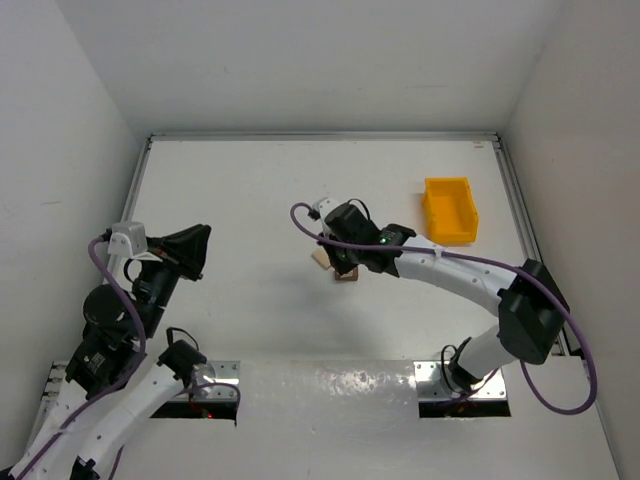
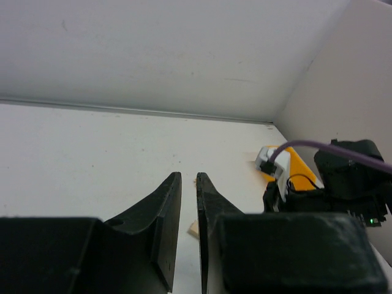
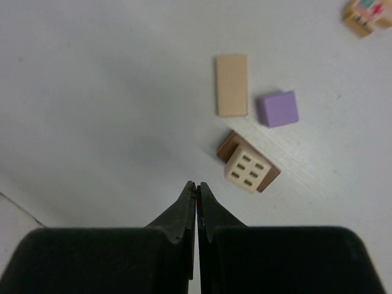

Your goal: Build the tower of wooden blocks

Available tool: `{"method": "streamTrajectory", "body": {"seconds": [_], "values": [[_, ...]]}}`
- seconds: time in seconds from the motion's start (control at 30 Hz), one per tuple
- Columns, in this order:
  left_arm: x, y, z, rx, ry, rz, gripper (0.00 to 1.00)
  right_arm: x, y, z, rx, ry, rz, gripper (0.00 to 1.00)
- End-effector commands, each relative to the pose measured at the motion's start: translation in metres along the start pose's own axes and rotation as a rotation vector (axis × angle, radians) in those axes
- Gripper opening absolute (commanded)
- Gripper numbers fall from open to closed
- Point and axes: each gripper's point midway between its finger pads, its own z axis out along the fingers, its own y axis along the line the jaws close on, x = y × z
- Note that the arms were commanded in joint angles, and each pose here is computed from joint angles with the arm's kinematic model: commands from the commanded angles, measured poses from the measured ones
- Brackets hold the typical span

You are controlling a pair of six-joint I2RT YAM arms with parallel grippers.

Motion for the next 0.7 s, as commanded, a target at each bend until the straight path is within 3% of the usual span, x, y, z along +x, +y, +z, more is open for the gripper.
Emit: {"method": "streamTrajectory", "body": {"seconds": [0.0,0.37,0.67], "values": [[0.002,0.004,0.007,-0.023,0.004,0.017,0.14,0.022,0.018,0.002,-0.118,0.033,-0.016,0.00],[0.006,0.019,0.015,-0.090,0.014,0.036,0.14,0.055,0.013,0.022,-0.087,0.073,-0.039,0.00],[0.009,0.024,0.019,-0.109,0.025,0.042,0.14,0.027,0.006,0.036,-0.023,-0.021,-0.023,0.00]]}}
